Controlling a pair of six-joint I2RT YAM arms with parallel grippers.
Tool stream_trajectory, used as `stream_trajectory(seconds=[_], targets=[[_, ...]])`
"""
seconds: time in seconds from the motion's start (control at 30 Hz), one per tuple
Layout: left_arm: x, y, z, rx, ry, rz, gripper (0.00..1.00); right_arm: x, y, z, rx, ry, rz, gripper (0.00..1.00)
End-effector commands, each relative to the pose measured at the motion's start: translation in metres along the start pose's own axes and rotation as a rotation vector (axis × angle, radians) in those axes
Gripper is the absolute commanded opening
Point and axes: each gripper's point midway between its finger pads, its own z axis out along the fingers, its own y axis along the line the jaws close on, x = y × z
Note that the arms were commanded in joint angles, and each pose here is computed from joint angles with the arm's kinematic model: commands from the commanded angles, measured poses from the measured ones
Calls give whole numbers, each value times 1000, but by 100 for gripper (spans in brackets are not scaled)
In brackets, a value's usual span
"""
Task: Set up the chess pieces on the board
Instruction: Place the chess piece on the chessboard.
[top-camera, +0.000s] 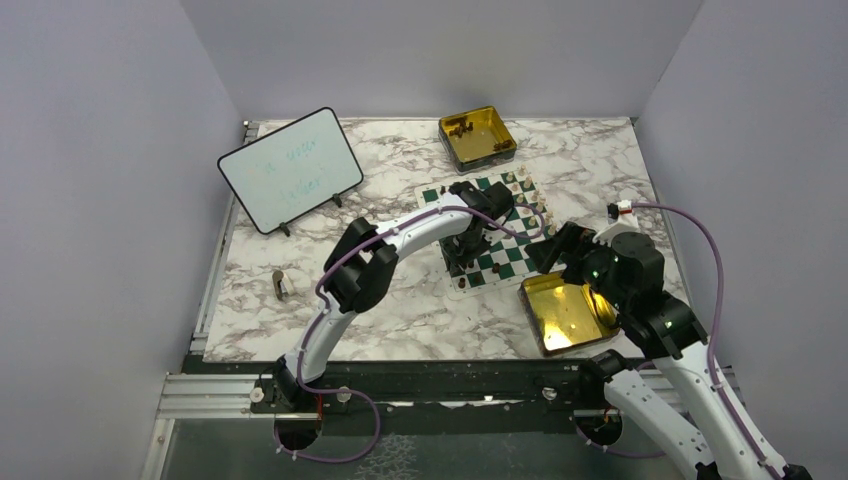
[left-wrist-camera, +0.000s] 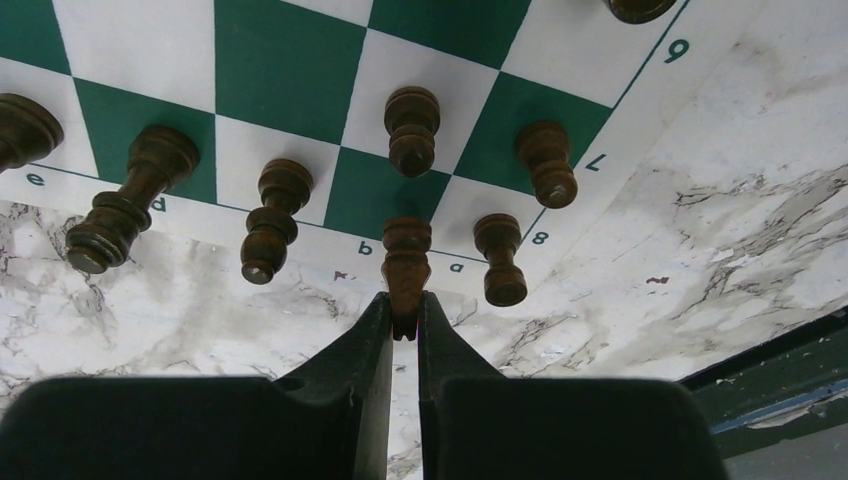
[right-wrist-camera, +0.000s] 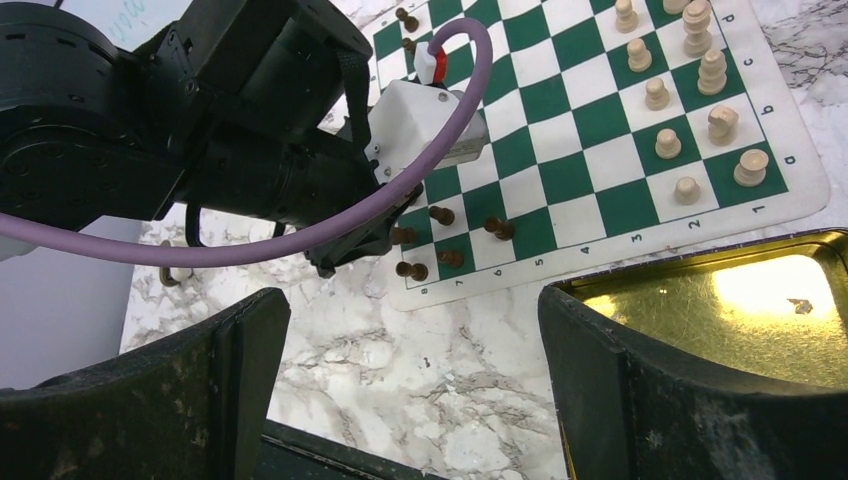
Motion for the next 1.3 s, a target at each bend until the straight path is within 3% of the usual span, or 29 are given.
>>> stream_trajectory(seconds=[0.0,0.4,0.77,1.27], targets=[[-2,7,1,-49,9,15,13,-2,-7,-3,34,-13,-3,100],[-3,8,2,-56,13,16,14,-3,-6,-3,33,-17,-2,100],[-5,8,3,-54,10,22,22,-3,-6,-2,32,-17,-3,100],[-10,5,-3,-36,-12,25,10,-1,-7,2,32,-11,-8,100]])
